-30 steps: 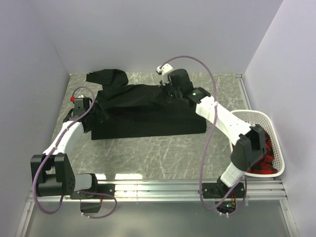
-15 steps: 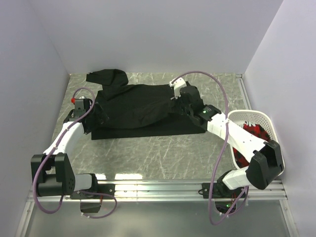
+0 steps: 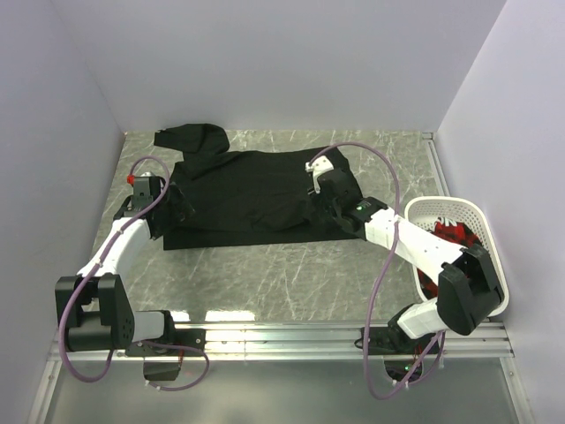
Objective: Fold and stack the long sleeve shirts
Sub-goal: Fold the shirt
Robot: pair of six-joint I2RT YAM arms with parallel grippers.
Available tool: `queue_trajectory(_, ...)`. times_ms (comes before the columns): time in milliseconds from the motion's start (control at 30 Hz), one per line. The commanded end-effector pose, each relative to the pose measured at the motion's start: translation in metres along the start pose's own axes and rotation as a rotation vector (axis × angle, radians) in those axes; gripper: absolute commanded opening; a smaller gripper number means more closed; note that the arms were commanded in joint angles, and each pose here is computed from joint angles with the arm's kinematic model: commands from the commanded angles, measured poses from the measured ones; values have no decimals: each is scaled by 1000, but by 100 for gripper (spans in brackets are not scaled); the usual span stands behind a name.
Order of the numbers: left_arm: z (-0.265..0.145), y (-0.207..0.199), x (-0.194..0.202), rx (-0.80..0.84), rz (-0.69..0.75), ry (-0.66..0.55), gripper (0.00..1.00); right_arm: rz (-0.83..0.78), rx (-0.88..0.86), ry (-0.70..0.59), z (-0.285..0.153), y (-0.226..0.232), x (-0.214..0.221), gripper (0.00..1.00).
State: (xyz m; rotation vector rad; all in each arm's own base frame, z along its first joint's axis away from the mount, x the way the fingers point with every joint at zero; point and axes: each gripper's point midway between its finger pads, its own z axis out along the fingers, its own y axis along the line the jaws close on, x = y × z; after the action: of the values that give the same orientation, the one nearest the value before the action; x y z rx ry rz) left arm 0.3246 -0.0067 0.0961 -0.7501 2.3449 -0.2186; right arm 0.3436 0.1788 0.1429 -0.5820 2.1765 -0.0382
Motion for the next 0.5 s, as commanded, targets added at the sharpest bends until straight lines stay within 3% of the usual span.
queue_trajectory(0,-2,-6,-4,30,-12,-20,99,71,-32,-36,-7,4,-15,49)
queue_trajectory(33,-1,-6,-4,29,-15,-18,99,110,-36,-59,-13,4,-21,59)
queue_trajectory(100,-1,-6,-3,30,-15,-18,99,187,-1,-64,-14,-6,-23,64)
queue_trajectory(200,-1,-7,-4,31,-15,-20,99,379,31,-46,-7,-30,-15,64)
queue_trajectory(333,0,-6,-4,30,-16,-19,99,710,-126,-67,-4,-26,-9,66)
queue_trajectory(467,1,-6,-4,29,-16,-18,99,806,-297,-71,3,7,-3,65)
